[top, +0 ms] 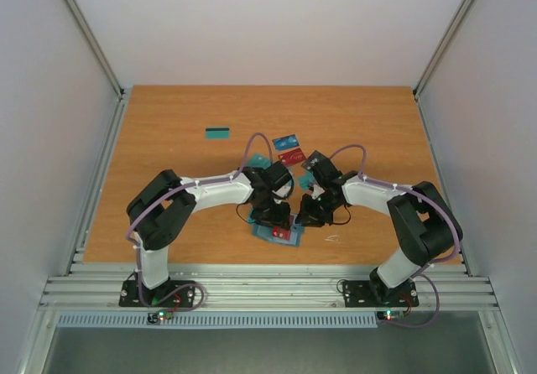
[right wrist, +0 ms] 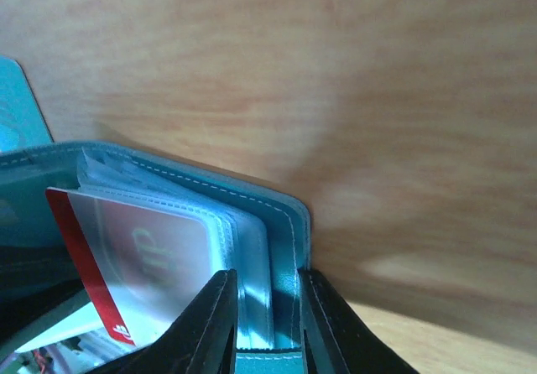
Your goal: Put the credit cards into the card holder
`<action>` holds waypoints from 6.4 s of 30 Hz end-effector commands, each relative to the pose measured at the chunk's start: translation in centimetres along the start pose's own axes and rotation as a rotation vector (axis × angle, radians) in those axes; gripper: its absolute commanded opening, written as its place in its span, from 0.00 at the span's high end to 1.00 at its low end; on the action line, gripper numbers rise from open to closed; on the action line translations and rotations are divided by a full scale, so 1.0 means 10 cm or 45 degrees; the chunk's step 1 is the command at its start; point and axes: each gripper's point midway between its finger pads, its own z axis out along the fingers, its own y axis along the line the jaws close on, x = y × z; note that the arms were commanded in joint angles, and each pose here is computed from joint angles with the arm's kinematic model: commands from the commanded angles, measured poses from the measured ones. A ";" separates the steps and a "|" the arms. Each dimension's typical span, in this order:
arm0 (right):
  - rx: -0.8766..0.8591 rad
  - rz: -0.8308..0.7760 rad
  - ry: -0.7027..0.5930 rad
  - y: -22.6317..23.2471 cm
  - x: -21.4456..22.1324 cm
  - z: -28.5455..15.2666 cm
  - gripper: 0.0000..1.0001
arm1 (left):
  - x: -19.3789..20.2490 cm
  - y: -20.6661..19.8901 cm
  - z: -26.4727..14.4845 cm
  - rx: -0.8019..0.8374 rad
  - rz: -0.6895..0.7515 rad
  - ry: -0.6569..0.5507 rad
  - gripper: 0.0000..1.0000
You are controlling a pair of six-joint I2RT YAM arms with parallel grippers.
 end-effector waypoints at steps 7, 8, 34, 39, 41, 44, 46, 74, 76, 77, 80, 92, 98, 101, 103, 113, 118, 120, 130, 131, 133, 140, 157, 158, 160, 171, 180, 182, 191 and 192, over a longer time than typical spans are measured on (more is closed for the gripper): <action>0.070 -0.092 -0.086 0.01 -0.19 -0.25 0.77 | -0.09 0.03 -0.02 -0.104 -0.070 0.005 0.48; 0.068 -0.095 -0.093 0.01 -0.18 -0.29 0.77 | -0.10 0.03 -0.03 -0.110 -0.079 0.008 0.47; -0.088 0.099 -0.007 -0.18 0.28 -0.17 0.84 | -0.17 0.07 -0.01 -0.186 -0.053 0.038 0.51; -0.109 0.108 0.020 -0.20 0.28 -0.08 0.90 | -0.19 0.07 0.00 -0.193 -0.051 0.040 0.56; -0.118 0.117 0.037 -0.19 0.27 -0.04 0.92 | -0.20 0.07 0.00 -0.194 -0.052 0.038 0.57; -0.125 0.117 0.048 -0.17 0.23 0.00 0.93 | -0.20 0.07 0.02 -0.196 -0.056 0.041 0.57; -0.127 0.114 0.054 -0.16 0.20 0.02 0.93 | -0.20 0.07 0.02 -0.198 -0.059 0.043 0.58; 0.013 -0.028 -0.002 -0.17 -0.03 -0.28 0.95 | -0.28 -0.28 -0.11 0.006 -0.214 0.081 0.44; 0.015 -0.039 -0.005 -0.17 0.02 -0.33 0.95 | -0.28 -0.27 -0.15 0.005 -0.217 0.074 0.42; 0.016 -0.043 -0.011 -0.17 0.03 -0.35 0.95 | -0.28 -0.26 -0.17 0.000 -0.215 0.071 0.42; -0.016 -0.054 -0.028 -0.11 0.09 -0.45 0.94 | -0.26 -0.27 -0.22 -0.008 -0.199 0.070 0.41; -0.322 -0.047 0.029 0.26 0.28 -0.46 0.92 | -0.32 -0.14 -0.31 -0.109 -0.091 0.006 0.73; -0.307 -0.043 0.038 0.27 0.26 -0.37 0.91 | -0.34 -0.07 -0.23 -0.133 -0.057 0.007 0.90; -0.296 -0.040 0.045 0.28 0.24 -0.33 0.91 | -0.34 -0.03 -0.17 -0.153 -0.049 0.020 0.96; -0.285 -0.034 0.047 0.26 0.22 -0.31 0.90 | -0.34 -0.01 -0.15 -0.160 -0.042 0.027 1.00; -0.205 -0.009 0.046 0.16 0.16 -0.23 0.90 | -0.32 0.08 -0.05 -0.187 -0.036 0.058 1.00; -0.157 0.004 0.043 0.10 0.11 -0.19 0.86 | -0.31 0.13 0.01 -0.197 -0.033 0.077 1.00; -0.136 0.004 0.040 0.09 0.09 -0.19 0.84 | -0.31 0.15 0.03 -0.200 -0.030 0.079 1.00; -0.136 0.005 0.032 0.12 0.01 -0.15 0.77 | -0.27 0.25 0.14 -0.202 -0.028 0.105 1.00; -0.137 0.005 0.031 0.12 0.01 -0.15 0.76 | -0.27 0.26 0.16 -0.202 -0.028 0.110 1.00; -0.132 0.005 0.031 0.10 0.01 -0.15 0.76 | -0.26 0.29 0.18 -0.200 -0.032 0.119 1.00; -0.120 -0.006 0.055 0.07 0.00 -0.08 0.74 | -0.26 0.33 0.26 -0.177 -0.049 0.135 1.00; -0.222 -0.042 0.075 0.22 0.04 -0.13 0.74 | -0.25 0.34 0.29 -0.162 -0.057 0.140 1.00; -0.228 -0.046 0.077 0.24 0.04 -0.13 0.74 | -0.25 0.35 0.29 -0.163 -0.059 0.141 1.00; -0.242 -0.051 0.077 0.27 0.04 -0.15 0.75 | -0.25 0.34 0.29 -0.164 -0.058 0.139 1.00; -0.303 -0.115 0.094 0.45 0.12 -0.17 0.78 | -0.27 0.32 0.24 -0.156 -0.055 0.117 1.00; -0.261 -0.100 0.072 0.36 0.12 -0.14 0.78 | -0.26 0.32 0.26 -0.149 -0.060 0.122 1.00; -0.255 -0.088 0.064 0.34 0.10 -0.11 0.79 | -0.25 0.32 0.26 -0.142 -0.067 0.123 1.00; -0.339 -0.113 0.034 0.54 0.02 -0.19 0.80 | -0.28 0.29 0.11 -0.063 -0.145 0.075 1.00; -0.343 -0.118 0.035 0.56 0.01 -0.20 0.80 | -0.28 0.29 0.10 -0.061 -0.150 0.072 1.00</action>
